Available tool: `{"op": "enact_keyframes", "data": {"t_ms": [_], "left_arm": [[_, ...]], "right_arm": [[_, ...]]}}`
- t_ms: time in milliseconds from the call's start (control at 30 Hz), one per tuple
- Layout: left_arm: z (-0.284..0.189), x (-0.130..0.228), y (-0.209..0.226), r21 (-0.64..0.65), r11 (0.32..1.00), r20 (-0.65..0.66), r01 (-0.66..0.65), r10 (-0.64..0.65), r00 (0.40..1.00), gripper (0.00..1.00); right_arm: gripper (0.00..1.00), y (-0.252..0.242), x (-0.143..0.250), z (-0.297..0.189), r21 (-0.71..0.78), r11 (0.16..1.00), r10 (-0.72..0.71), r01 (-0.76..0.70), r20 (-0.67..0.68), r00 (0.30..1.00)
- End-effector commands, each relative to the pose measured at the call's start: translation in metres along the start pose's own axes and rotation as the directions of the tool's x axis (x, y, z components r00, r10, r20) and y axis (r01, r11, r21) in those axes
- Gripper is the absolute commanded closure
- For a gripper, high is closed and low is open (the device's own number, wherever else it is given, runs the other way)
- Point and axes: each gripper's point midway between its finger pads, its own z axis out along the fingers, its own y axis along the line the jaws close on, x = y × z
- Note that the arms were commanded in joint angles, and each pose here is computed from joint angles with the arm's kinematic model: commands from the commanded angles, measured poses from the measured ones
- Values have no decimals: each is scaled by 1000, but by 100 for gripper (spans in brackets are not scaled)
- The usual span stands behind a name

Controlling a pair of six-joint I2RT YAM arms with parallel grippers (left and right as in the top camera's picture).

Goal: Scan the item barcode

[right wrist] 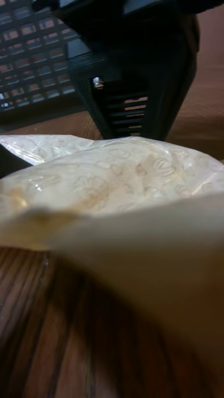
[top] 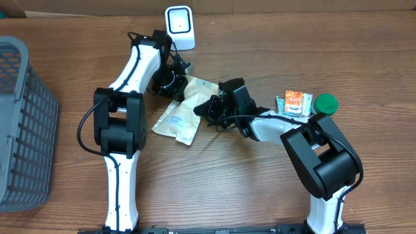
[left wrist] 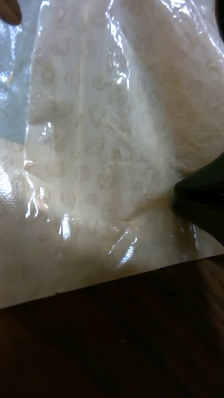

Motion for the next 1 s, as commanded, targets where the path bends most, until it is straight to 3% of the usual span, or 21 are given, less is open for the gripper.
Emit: {"op": "enact_keyframes", "data": {"t_ms": [0,267,400,533,733,833,967], "left_arm": [[-2,-2,8,-12,999,-19,41,-41,999,96],[-115,-26,18,-41,986,175,164,-155,972,96],[-174,-21,29,-54,976,274,211,-189,943,96],[-205,-8,45,-57,965,325,258,-226,918,96],[-206,-2,56,-52,958,323,284,-253,912,96],[-206,-3,55,-53,958,323,280,-249,913,96],[-205,-3,54,-53,959,322,279,-248,914,96]], "right_arm": [[96,29,5,-12,-59,991,-121,121,-7,993],[96,94,5,-67,-12,946,-324,324,-34,946],[96,109,-2,-97,167,906,-383,389,-64,921],[96,113,-12,-148,452,782,-454,430,-59,889],[96,93,-18,-195,719,558,-519,415,-89,850],[96,66,-20,-192,787,458,-495,414,-162,854],[96,34,-11,-151,808,371,-453,458,-273,849]]}}
